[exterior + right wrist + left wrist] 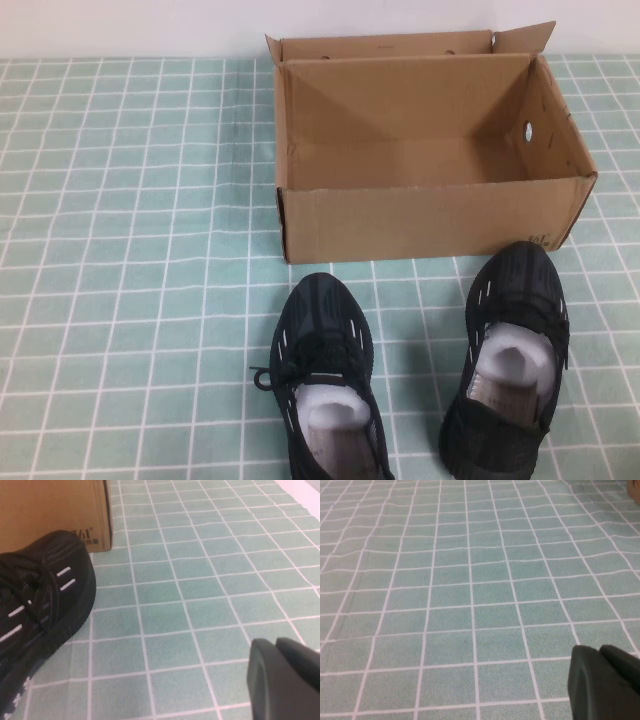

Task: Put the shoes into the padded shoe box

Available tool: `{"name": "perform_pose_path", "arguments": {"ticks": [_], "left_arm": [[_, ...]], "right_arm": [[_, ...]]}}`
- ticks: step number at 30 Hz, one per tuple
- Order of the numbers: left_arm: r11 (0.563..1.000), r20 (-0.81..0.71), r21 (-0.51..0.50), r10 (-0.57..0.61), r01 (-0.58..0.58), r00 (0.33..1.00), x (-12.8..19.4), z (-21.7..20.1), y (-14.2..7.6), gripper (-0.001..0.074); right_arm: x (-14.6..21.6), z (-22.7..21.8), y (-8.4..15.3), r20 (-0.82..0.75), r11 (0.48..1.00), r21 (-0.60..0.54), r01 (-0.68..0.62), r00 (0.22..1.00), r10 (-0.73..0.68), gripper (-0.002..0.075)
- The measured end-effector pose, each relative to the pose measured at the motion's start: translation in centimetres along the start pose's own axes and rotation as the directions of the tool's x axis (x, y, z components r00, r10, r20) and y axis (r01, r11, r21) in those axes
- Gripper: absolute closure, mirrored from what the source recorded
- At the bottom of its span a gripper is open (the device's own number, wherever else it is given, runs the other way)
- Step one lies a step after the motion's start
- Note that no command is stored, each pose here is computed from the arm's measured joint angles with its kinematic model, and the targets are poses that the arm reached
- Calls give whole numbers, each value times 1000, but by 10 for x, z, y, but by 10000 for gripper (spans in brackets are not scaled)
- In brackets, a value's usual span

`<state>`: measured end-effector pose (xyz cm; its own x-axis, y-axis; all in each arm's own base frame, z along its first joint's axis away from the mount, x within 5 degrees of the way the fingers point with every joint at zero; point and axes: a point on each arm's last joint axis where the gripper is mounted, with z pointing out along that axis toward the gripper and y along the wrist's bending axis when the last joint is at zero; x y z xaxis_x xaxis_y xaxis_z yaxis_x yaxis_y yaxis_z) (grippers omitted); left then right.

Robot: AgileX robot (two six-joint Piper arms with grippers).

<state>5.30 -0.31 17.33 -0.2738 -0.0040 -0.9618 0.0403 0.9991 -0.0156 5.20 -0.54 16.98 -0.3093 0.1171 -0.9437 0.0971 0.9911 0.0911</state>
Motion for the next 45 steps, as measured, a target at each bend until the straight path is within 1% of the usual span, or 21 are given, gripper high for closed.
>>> {"name": "perform_pose_path", "arguments": {"ticks": [28, 32, 36, 39, 43, 45], "left_arm": [[1000, 0, 0, 0, 0, 1000, 0, 0, 0, 739], [1000, 0, 0, -3, 3, 1000, 0, 0, 0, 739], [1000, 2, 3, -16, 16, 1000, 0, 0, 0, 739], [999, 31, 14, -49, 48, 998, -3, 0, -1, 739], [993, 142, 33, -117, 113, 983, -13, -1, -2, 739], [987, 232, 44, -158, 152, 960, -21, -2, -1, 739]], "right_arm": [[0, 0, 0, 0, 1000, 0, 0, 1000, 0, 734], [-2, 0, 0, 19, 1000, -5, 0, 1000, 0, 734], [-8, 0, 2, 89, 1000, -22, 1, 996, 1, 733], [-15, -1, 4, 168, 999, -42, 4, 986, 4, 733], [-28, -5, 7, 303, 997, -75, 12, 953, 12, 734], [-35, -8, 9, 389, 995, -97, 20, 921, 20, 734]]}}
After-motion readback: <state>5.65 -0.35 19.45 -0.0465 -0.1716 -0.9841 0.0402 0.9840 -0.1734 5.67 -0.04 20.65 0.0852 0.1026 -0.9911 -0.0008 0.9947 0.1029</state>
